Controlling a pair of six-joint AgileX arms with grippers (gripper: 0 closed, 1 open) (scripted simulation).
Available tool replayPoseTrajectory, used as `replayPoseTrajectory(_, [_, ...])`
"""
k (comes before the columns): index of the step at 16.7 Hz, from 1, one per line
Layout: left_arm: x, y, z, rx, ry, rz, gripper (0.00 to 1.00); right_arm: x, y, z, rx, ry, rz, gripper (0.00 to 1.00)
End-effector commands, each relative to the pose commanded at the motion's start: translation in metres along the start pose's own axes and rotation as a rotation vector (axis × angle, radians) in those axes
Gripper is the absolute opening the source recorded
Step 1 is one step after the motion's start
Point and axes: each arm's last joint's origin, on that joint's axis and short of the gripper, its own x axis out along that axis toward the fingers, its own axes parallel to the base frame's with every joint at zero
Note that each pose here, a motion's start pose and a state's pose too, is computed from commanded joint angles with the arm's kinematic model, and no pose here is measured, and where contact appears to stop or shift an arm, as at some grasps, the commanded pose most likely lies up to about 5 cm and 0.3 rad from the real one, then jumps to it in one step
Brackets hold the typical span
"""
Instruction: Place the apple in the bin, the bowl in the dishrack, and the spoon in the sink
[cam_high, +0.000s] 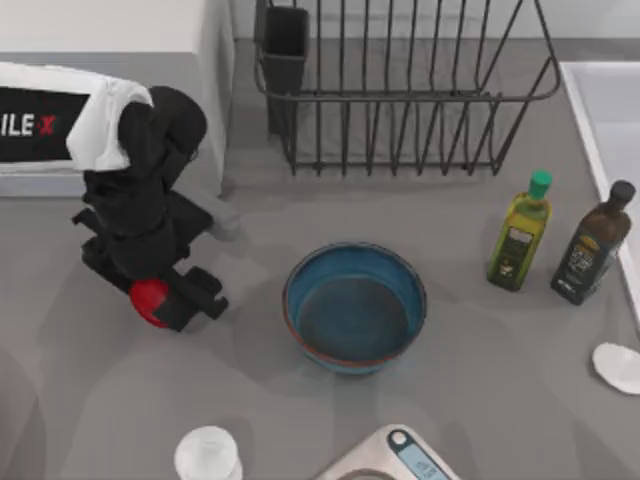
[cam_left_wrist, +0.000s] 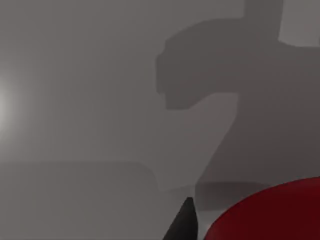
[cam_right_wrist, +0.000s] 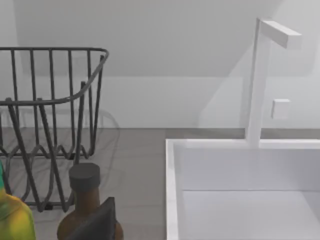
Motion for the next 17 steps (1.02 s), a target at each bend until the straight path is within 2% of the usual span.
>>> replayPoseTrajectory(9, [-0.09,0.0,-0.003,-0.001,0.008,-0.003,0.0,0.0,0.0,0.0,0.0,0.0,0.0,1.0])
replayPoseTrajectory(15, [-0.093,0.0,-0.004,-0.002,0.008,-0.002,0.0,0.0,0.0,0.0,0.0,0.0,0.0,1.0])
replayPoseTrajectory(17, [-0.088,0.0,-0.006,-0.035,0.019,-0.012,0.0,0.0,0.0,0.0,0.0,0.0,0.0,1.0])
